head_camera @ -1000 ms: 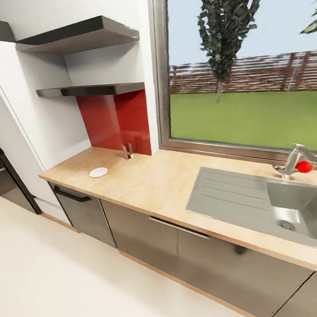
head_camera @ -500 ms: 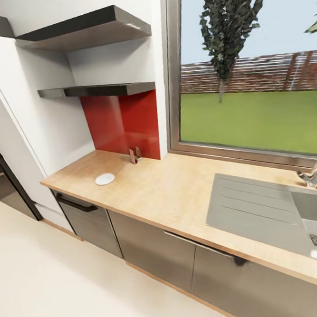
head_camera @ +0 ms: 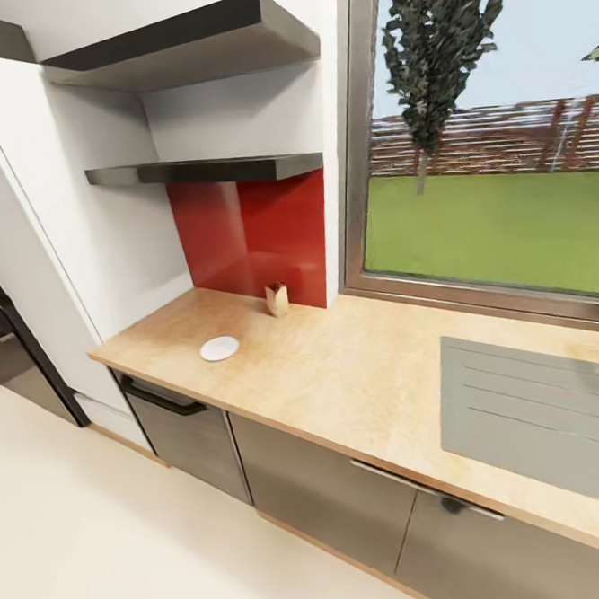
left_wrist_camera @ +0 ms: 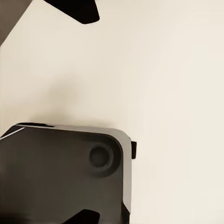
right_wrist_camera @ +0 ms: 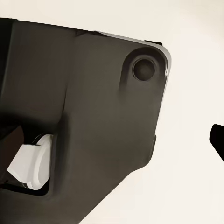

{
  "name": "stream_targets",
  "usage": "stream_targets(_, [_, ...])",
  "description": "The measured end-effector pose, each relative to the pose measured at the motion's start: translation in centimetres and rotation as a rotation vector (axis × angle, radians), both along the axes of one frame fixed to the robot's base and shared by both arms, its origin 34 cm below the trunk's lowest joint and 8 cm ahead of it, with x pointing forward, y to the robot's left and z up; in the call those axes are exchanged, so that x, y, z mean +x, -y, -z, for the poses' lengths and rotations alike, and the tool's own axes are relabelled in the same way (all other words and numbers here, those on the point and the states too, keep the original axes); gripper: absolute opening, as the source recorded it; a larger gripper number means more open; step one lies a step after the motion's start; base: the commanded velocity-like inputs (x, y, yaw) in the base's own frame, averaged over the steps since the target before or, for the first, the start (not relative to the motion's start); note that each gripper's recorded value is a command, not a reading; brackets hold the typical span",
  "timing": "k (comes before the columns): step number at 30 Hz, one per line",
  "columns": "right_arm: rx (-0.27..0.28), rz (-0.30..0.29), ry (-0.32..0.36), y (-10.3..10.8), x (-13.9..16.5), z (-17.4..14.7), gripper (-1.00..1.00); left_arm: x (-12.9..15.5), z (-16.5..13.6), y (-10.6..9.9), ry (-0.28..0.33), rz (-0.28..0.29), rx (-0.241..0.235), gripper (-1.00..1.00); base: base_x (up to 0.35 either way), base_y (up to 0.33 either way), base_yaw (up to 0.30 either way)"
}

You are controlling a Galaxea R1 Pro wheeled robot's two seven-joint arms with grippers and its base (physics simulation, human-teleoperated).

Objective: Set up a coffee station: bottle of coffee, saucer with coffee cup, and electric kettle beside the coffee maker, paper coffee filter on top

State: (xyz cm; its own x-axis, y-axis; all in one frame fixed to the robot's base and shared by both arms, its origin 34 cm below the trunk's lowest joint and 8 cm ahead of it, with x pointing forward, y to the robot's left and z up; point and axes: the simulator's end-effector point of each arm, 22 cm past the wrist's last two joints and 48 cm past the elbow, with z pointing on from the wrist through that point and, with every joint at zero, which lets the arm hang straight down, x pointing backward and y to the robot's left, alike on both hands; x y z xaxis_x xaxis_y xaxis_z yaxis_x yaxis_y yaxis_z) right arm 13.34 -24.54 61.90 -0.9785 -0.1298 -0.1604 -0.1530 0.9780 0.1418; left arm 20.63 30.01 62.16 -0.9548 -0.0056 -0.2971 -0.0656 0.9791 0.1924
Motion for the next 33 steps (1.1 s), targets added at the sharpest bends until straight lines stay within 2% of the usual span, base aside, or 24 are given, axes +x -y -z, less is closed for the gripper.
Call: stream_targets(33, [0.000,0.000,-0.002,-0.01,-0.06,0.01,1.00,0.00,0.01,0.11,0.000,0.000,-0.001,1.00,0.005,0.337,0.000])
